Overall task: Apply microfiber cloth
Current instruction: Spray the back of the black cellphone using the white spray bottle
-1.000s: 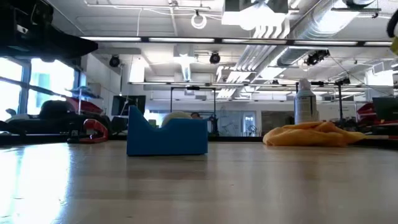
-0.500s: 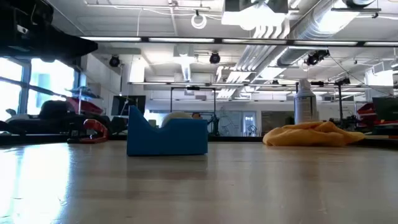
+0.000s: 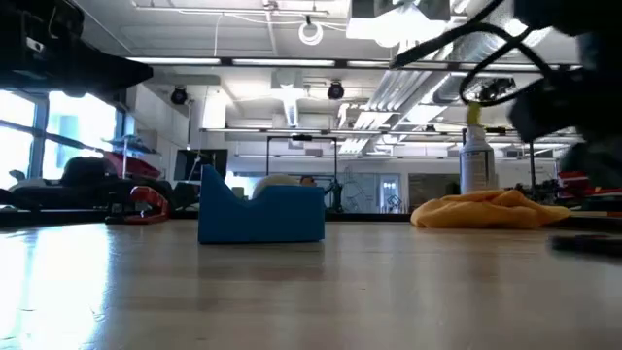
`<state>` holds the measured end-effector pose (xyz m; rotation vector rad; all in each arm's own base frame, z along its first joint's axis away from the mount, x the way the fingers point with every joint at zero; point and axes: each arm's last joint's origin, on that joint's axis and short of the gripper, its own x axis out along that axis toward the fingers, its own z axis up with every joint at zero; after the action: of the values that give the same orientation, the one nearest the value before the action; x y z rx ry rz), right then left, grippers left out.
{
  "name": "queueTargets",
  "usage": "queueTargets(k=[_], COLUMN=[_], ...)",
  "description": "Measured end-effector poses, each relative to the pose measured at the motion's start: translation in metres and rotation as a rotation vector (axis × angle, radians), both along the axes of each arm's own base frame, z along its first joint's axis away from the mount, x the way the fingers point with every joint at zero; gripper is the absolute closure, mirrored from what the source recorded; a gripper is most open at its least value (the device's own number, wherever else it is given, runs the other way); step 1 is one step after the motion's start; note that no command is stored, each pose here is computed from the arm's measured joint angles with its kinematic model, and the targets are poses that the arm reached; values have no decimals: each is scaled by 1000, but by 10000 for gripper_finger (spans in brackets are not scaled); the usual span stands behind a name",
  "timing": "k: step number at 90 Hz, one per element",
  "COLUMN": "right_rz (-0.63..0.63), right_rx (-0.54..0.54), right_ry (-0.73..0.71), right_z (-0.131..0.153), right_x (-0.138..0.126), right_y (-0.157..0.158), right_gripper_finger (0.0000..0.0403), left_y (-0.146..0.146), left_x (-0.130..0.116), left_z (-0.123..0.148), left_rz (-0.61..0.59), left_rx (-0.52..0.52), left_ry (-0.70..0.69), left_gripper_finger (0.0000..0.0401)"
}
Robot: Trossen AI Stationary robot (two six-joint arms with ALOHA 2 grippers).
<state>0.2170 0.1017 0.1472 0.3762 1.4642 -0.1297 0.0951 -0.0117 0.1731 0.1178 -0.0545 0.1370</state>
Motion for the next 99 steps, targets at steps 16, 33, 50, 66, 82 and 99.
queueTargets(k=[16,33,50,66,82,99], right_rz=[65,165,247,267,252,200], right_rx=[-200,-400,-432,-445,-503,-558], right_ry=[-125,-253,-305,-345,-375,-426], right_z=[4,33,71,81,75,72], right_x=[18,46,61,54,38,23], right_y=[-29,-48,-37,-7,21,40], right_gripper_finger=[403,403,403,403,403,403], left_y=[0,1,-1,-2,0,-4], left_x=[0,-3,-4,-3,4,21], left_z=[3,17,21,27,28,20], left_rz=[-12,-31,-96,-123,-18,-7], left_rx=[-128,-228,-206,-145,-269,-376], left_ry=[-44,-208,-240,-286,-304,-227], left_gripper_finger=[362,362,362,362,362,362])
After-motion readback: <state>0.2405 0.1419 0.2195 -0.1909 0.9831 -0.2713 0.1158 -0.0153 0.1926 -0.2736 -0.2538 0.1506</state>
